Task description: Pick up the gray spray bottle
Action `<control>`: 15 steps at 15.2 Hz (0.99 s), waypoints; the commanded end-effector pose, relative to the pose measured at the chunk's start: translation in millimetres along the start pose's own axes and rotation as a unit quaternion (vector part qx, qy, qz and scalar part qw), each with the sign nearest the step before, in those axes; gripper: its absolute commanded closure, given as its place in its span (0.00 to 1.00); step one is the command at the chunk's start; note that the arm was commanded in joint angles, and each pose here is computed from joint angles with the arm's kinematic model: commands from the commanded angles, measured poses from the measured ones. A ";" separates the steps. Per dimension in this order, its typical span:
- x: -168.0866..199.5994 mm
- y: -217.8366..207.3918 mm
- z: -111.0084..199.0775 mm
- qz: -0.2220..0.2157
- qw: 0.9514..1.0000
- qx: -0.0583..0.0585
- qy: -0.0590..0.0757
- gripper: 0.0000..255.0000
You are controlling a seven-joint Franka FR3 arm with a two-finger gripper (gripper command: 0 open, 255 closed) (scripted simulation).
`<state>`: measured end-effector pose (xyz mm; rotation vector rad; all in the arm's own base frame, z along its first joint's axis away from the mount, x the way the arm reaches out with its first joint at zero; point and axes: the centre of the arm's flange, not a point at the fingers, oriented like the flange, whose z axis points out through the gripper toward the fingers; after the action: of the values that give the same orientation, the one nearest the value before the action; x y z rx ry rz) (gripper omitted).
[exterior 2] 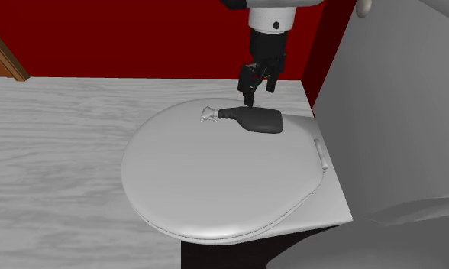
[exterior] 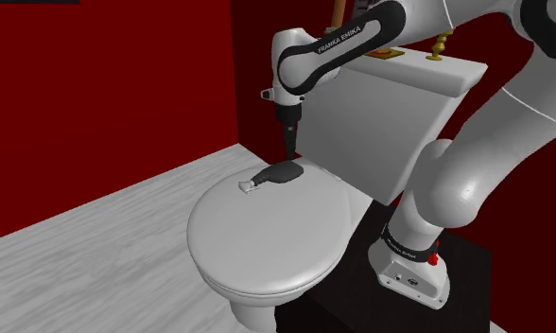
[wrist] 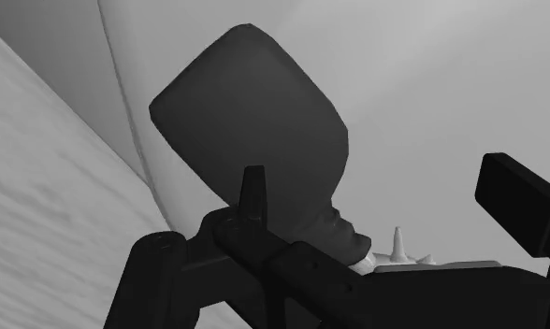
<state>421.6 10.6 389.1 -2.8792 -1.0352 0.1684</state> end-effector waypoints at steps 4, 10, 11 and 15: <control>50.8 15.5 40.2 -0.122 0.993 -0.004 0.008 0.00; 85.4 19.4 76.3 -0.200 0.980 -0.007 0.014 0.00; 85.8 20.0 81.6 -0.200 0.980 -0.007 0.014 0.00; 87.6 22.6 105.5 -0.200 0.980 -0.007 0.014 0.00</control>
<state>489.4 52.3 281.8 -2.6031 -1.5809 0.0948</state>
